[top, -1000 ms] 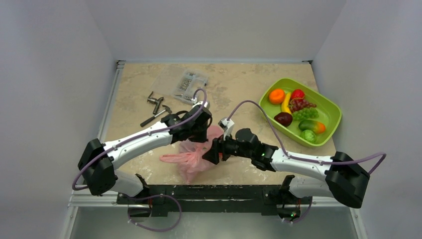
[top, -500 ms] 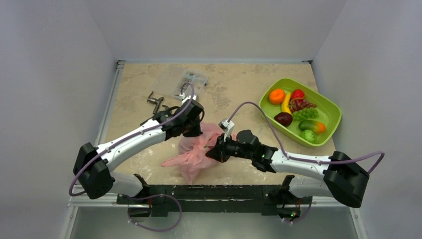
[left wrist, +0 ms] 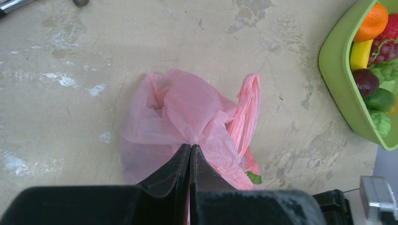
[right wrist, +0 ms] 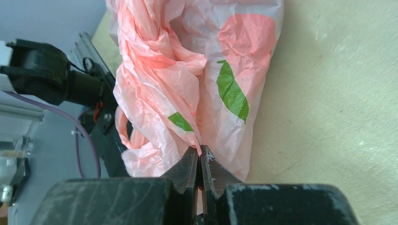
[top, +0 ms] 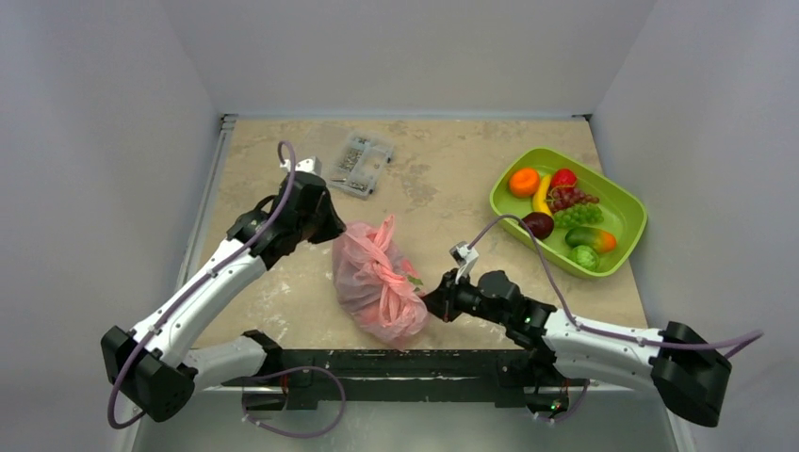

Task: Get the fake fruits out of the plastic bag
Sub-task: Untie the plastic bag at the center of the board, then adjust the plastic bag at the center of the board.

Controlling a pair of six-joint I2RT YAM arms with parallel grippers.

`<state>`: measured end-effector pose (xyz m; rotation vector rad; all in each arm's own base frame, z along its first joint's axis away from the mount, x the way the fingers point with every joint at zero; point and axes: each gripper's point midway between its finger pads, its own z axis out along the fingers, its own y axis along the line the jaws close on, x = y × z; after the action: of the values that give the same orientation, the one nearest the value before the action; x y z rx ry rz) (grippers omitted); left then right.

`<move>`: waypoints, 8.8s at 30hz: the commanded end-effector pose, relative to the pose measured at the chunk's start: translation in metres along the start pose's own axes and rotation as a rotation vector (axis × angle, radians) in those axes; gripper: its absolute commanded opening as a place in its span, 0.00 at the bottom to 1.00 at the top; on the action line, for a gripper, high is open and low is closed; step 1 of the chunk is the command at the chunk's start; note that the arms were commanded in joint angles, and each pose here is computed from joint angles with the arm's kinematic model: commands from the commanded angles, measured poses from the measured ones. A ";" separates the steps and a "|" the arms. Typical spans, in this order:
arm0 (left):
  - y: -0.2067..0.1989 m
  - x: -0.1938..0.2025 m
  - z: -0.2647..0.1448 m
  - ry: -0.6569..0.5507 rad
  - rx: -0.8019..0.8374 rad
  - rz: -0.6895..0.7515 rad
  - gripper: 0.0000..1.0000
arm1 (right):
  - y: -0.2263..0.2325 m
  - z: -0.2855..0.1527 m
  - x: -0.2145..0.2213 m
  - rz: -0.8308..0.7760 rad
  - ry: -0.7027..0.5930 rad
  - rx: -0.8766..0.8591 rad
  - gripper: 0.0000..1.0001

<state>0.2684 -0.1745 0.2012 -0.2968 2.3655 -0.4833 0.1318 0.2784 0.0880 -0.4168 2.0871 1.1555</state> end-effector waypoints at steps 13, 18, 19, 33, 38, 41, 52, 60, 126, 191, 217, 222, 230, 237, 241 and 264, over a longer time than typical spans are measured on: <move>0.022 0.018 -0.022 -0.009 0.022 -0.082 0.00 | 0.079 -0.004 -0.084 -0.345 -0.028 -0.147 0.68; 0.022 0.019 -0.024 -0.015 0.026 -0.120 0.00 | 0.090 0.017 -0.097 -0.421 0.010 -0.103 0.84; 0.023 0.018 -0.025 -0.019 0.025 -0.125 0.00 | 0.092 0.023 -0.097 -0.446 0.019 -0.076 0.86; 0.039 0.023 -0.024 -0.015 -0.057 -0.148 0.00 | 0.044 0.033 -0.098 -0.596 -0.018 0.461 0.41; 0.056 0.034 -0.025 -0.003 -0.110 -0.133 0.00 | 0.075 0.021 -0.106 -0.454 -0.184 0.242 0.00; 0.074 0.048 -0.026 0.013 -0.153 -0.113 0.00 | 0.079 0.010 -0.107 -0.330 -0.273 0.135 0.00; 0.069 0.062 -0.056 -0.007 0.039 0.036 0.76 | 0.077 0.010 -0.105 -0.260 -0.269 0.010 0.00; 0.007 0.028 -0.077 -0.026 0.161 0.301 0.82 | 0.081 0.008 -0.094 -0.285 -0.229 -0.043 0.00; -0.014 0.012 -0.140 -0.084 -0.013 0.686 0.69 | 0.005 -0.045 -0.200 -0.206 -0.310 0.451 0.99; -0.031 0.022 -0.193 0.023 0.525 -0.002 0.00 | -0.050 0.007 -0.357 -0.310 -0.380 0.643 0.23; -0.053 0.027 -0.185 0.051 0.667 -0.055 0.00 | 0.157 0.004 -0.190 -0.387 -0.162 -0.171 0.31; -0.056 0.028 -0.190 0.054 0.692 -0.061 0.00 | 0.134 0.041 -0.195 -0.306 -0.240 -0.085 0.12; -0.060 0.031 -0.196 0.069 0.728 -0.063 0.00 | 0.099 0.100 -0.192 -0.284 -0.254 0.043 0.10; -0.047 0.039 -0.190 0.074 0.678 -0.073 0.00 | 0.028 0.146 -0.117 -0.249 -0.129 0.156 0.28; -0.019 0.055 -0.180 0.081 0.566 -0.042 0.00 | 0.003 0.133 -0.071 -0.171 -0.082 0.153 0.32; -0.015 -0.035 -0.223 -0.136 0.325 0.372 0.76 | -0.015 0.062 -0.080 -0.102 -0.212 0.251 0.81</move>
<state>0.1003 -0.1220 0.3823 0.2128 2.0541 -0.8399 0.2189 0.3251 0.0980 -0.3411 2.0176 0.8137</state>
